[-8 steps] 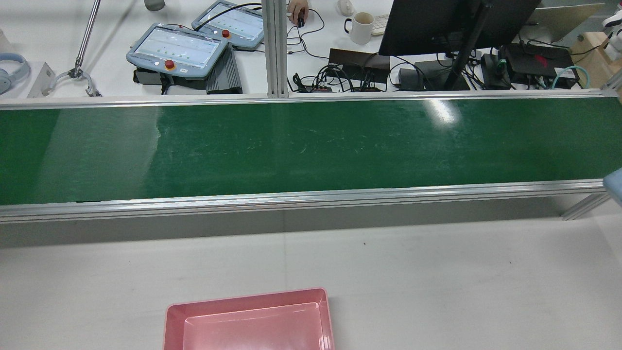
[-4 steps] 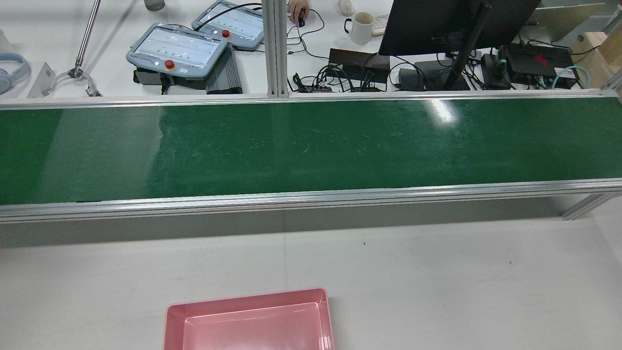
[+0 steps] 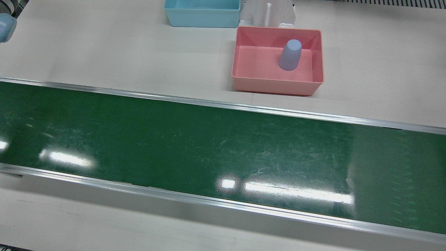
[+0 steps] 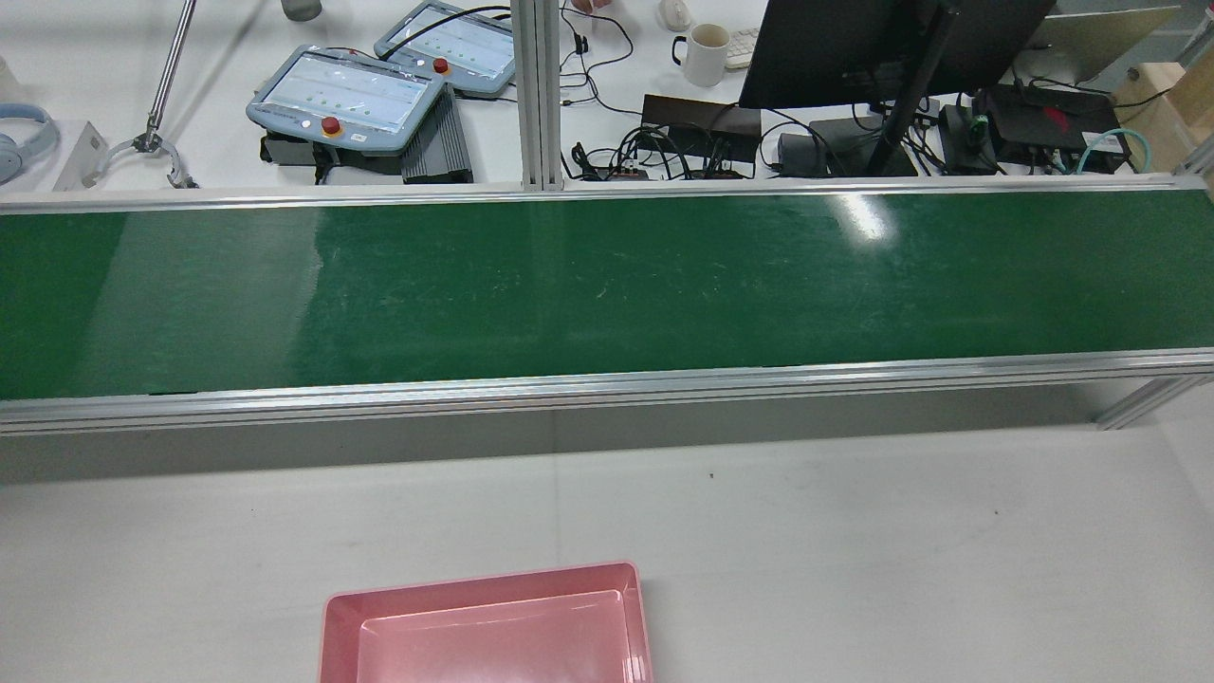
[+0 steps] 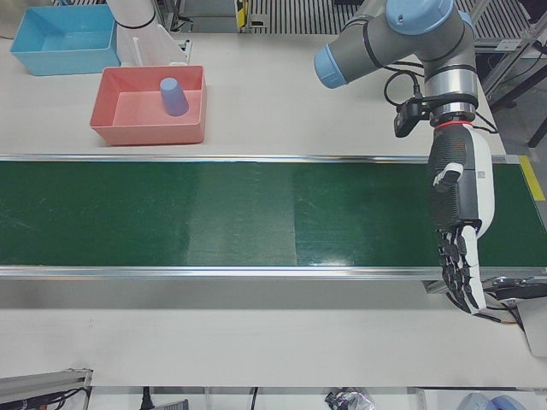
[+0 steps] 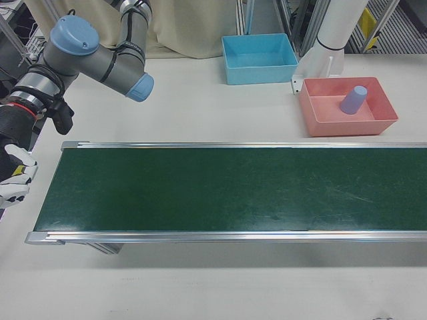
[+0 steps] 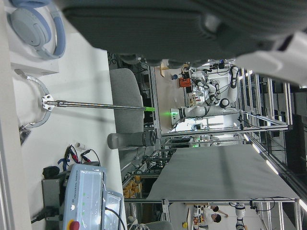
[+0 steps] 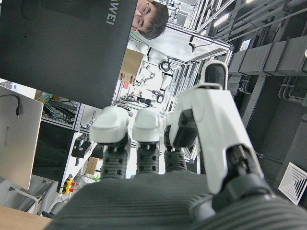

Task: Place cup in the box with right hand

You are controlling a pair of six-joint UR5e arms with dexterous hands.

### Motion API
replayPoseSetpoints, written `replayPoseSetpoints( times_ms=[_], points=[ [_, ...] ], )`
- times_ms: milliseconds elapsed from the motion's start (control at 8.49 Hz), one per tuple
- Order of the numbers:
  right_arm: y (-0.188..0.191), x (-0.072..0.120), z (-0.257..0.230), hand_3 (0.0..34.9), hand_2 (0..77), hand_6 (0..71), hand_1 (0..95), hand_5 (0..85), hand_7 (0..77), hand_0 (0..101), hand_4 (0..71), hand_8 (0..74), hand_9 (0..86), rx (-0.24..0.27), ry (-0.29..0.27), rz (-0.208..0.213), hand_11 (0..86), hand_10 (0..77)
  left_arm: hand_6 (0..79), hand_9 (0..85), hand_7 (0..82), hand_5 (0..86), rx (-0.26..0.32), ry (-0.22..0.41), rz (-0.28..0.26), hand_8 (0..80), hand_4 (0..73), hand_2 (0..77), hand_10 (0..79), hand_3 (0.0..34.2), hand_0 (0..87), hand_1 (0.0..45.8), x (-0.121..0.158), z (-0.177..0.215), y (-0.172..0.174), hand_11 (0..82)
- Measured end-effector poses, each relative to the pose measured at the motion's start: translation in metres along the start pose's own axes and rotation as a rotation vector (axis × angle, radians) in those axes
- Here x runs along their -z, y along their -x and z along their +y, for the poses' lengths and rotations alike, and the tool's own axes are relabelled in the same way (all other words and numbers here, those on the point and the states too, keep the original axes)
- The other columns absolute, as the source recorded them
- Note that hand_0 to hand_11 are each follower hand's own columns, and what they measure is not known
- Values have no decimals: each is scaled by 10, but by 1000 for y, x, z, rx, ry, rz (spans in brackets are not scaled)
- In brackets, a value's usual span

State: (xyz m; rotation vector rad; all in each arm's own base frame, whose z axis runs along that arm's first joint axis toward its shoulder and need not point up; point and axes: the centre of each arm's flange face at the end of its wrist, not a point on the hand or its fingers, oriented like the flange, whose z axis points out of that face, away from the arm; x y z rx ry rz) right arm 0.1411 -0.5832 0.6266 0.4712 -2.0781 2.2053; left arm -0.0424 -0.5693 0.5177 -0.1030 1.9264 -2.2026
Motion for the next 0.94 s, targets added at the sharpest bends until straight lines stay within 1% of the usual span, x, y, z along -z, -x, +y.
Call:
replayPoseSetpoints(
  times_ms=[236,471,589,707,825,942],
  points=[
    [2,-3,2,0,638,480,360,213,698,778,518,698,704,-1,4,-1,698,633,0,5,0,0,0,0,0,0,0,5,0,0,0,5,0,0,0,0],
    [11,-4,5,0,638,475,360,213,698,776,518,698,704,-3,13,-4,698,633,0,5,0,0,0,-3,-1,0,0,5,0,0,0,5,-1,-2,0,0],
    [20,-5,6,0,627,469,360,213,698,766,518,698,704,-5,18,-10,698,611,0,5,0,0,0,-3,-1,0,0,5,0,0,0,5,-1,-2,0,0],
    [29,-6,8,0,0,333,300,169,704,610,518,600,622,-7,25,-17,622,496,0,5,0,0,0,-3,-1,0,0,5,0,0,0,5,-1,-2,0,0],
    [33,-8,11,0,0,333,300,169,704,610,518,600,622,-9,30,-22,622,496,0,5,0,0,0,-4,0,0,0,5,0,0,0,5,-1,-2,0,0],
    [35,-11,15,0,0,175,175,169,665,589,518,513,524,-11,37,-27,524,393,0,5,0,0,0,-4,0,0,0,5,0,0,0,5,-1,-2,0,0]
  ],
)
